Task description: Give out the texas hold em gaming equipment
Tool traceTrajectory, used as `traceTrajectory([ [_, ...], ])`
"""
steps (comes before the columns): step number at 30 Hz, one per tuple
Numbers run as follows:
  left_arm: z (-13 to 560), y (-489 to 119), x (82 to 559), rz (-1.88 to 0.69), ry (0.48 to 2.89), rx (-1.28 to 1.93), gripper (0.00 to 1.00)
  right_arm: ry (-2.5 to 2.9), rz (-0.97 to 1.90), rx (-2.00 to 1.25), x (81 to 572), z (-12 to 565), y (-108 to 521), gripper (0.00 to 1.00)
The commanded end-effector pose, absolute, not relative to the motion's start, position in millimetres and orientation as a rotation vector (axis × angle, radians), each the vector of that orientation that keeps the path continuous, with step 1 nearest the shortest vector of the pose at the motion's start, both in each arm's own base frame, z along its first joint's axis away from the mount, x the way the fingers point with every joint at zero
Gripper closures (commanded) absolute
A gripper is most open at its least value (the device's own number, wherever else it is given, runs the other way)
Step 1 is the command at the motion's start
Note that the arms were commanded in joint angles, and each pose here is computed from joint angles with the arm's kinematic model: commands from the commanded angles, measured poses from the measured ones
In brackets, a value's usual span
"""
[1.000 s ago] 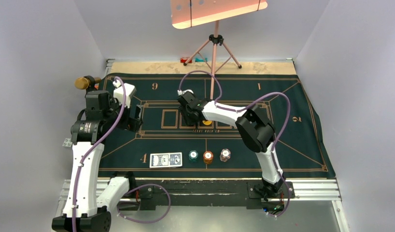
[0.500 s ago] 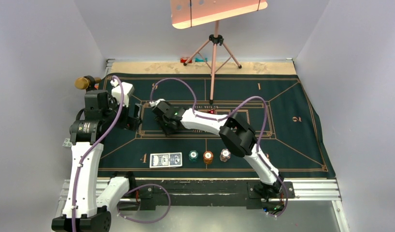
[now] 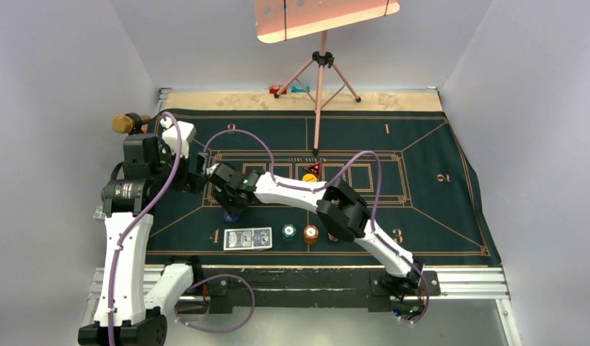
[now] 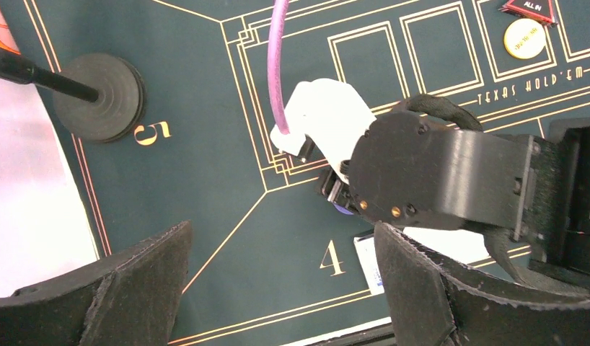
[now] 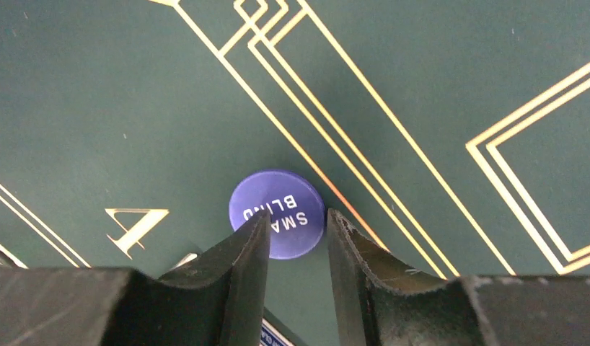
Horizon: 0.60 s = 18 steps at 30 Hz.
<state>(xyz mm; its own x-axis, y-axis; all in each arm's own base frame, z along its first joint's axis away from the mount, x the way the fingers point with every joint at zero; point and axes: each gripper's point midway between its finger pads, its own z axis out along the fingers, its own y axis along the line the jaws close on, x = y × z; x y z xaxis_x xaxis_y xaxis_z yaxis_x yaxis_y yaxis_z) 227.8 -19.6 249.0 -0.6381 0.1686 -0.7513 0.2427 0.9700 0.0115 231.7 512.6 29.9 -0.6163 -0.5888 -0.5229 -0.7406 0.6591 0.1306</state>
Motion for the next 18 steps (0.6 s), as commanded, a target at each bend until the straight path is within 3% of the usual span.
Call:
traceTrajectory([
  [1,264.3,-23.4,228.3,-0.135,2.232,0.281,0.00,2.404,0.570,-0.967,242.2,50.8,543.0,0.61],
  [10,263.4,-20.9,227.7,-0.117,2.232,0.285,0.00,2.317,0.522,-0.822,282.4,87.6,522.5,0.38],
  [18,273.8,-23.2,230.7,-0.135,2.211,0.275,0.00,2.330,0.568,-0.843,250.4,89.1,479.8,0.38],
])
